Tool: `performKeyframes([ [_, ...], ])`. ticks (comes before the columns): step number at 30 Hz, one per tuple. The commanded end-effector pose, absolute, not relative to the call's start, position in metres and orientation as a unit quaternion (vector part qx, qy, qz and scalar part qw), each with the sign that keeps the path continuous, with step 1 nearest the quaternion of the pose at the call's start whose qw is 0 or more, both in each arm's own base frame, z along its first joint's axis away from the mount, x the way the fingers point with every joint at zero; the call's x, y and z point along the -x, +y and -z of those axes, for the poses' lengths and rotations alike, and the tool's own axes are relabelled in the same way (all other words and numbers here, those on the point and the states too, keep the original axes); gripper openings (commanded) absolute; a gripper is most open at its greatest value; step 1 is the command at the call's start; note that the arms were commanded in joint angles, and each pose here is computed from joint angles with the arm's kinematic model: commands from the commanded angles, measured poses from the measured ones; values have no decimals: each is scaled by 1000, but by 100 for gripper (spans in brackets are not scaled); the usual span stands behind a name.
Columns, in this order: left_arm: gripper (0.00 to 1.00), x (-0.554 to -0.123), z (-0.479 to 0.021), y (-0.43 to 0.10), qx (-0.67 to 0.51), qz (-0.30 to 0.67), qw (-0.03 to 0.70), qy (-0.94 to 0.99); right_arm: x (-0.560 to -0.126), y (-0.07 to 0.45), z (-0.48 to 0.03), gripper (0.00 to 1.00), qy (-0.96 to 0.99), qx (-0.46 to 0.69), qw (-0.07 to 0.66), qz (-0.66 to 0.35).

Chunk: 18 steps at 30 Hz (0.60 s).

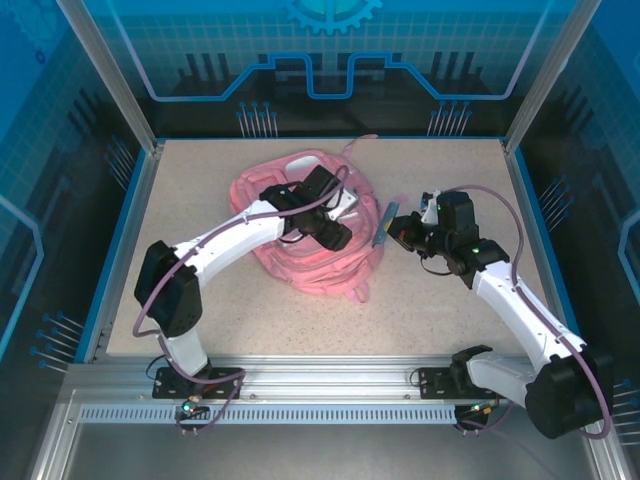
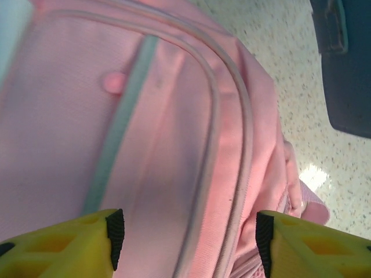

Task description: Pack books, pencil case, and school supplies into a backpack

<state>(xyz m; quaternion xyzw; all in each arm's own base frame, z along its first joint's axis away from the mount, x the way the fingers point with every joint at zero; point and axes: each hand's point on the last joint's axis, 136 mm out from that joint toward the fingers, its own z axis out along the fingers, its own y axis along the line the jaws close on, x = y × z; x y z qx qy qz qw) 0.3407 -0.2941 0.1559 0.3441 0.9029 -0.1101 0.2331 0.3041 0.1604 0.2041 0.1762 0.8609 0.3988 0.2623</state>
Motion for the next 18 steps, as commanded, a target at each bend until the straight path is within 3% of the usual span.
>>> performKeyframes([
  [1,66,-339,-135,-287,-381,64,201,900,-303,153,-208,3,866,-177,271,-381],
  [10,67,-372,-130,-274,-366,-25,233,901,-303,153,-209,3,866,-178,269,-382],
  [18,52,-382,-156,-277,-363,-25,263,893,-303,157,-214,3,863,-174,268,-392],
])
